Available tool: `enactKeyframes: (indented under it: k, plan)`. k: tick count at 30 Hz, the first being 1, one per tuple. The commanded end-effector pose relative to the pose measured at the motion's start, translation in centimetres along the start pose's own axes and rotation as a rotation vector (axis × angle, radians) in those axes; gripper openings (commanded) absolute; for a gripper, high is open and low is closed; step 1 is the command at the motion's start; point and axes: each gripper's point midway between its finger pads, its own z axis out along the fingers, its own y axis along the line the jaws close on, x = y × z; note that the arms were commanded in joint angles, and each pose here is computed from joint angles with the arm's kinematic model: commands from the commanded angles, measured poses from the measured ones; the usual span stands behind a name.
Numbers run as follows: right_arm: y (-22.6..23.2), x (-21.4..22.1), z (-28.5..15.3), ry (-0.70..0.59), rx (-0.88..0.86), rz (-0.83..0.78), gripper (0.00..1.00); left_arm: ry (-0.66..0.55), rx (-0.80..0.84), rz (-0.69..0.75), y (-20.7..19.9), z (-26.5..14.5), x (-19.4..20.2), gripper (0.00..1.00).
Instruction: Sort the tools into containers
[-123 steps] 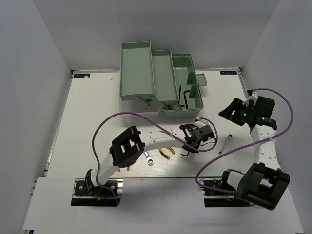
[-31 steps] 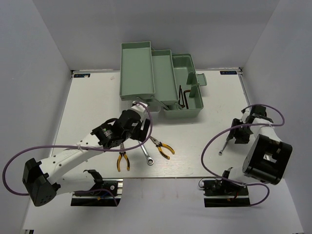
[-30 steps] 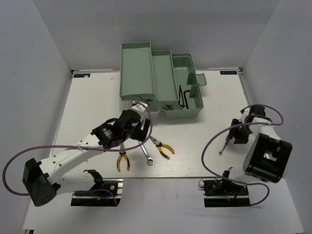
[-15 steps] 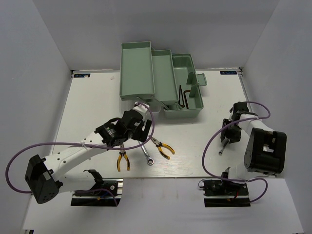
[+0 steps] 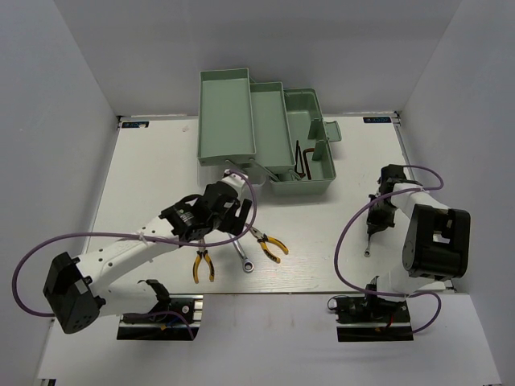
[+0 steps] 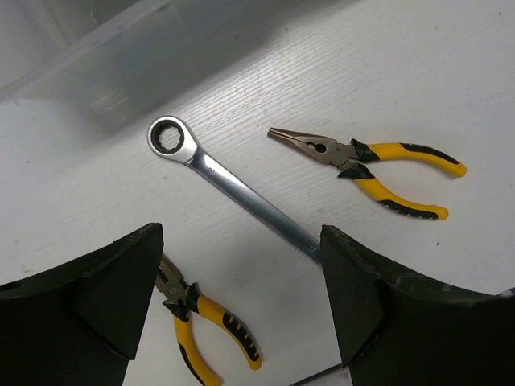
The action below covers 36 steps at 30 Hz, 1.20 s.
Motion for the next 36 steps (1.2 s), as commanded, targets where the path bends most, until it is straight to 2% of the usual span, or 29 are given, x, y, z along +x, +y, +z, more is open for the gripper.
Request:
enactKeyframes:
  k: [1,5,11,21,23,25,26,28,31,35,36]
  plan:
    - [0.7,0.3,1.3,0.006,-0.033,-0.013,0.0,0.02,0.032,-0.009,-0.5,0.4,0.7,0.89]
    - [2.8,-1.0,-0.7,-0.059,-0.166,-0.071,0.0,0.07,0.101,-0.056,-2.2,1.2,2.0,0.91]
    - [5.5,-4.1,-5.3,-0.22,-0.329,-0.186,0.0,0.209,0.056,-0.181,-3.0,3.4,5.0,0.9]
    - [11.0,-8.7,-13.7,-0.398,-0.606,-0.306,0.0,0.271,-0.046,-0.349,-2.8,5.1,7.1,0.84]
    - [12.9,-10.2,-16.4,-0.453,-0.669,-0.357,0.0,0.283,-0.058,-0.383,-2.7,5.3,7.9,0.83]
    - [15.1,-10.6,-16.9,-0.439,-0.742,-0.393,0.0,0.3,-0.074,-0.414,-2.8,5.7,8.7,0.82]
    - [15.9,-12.3,-19.3,-0.503,-0.763,-0.423,0.0,0.299,-0.076,-0.429,-2.8,5.8,9.0,0.8]
    - [20.1,-11.8,-19.1,-0.453,-0.845,-0.496,0.0,0.307,-0.088,-0.468,-2.9,6.2,9.6,0.79]
    - [24.0,-14.8,-23.1,-0.55,-0.904,-0.589,0.0,0.283,-0.091,-0.516,-3.0,6.7,9.7,0.74]
    - [30.0,-16.9,-24.5,-0.541,-0.999,-0.658,0.0,0.266,-0.091,-0.551,-3.4,6.8,9.2,0.73]
    - [31.0,-17.5,-26.5,-0.579,-1.02,-0.681,0.0,0.268,-0.107,-0.557,-3.2,6.8,9.2,0.71]
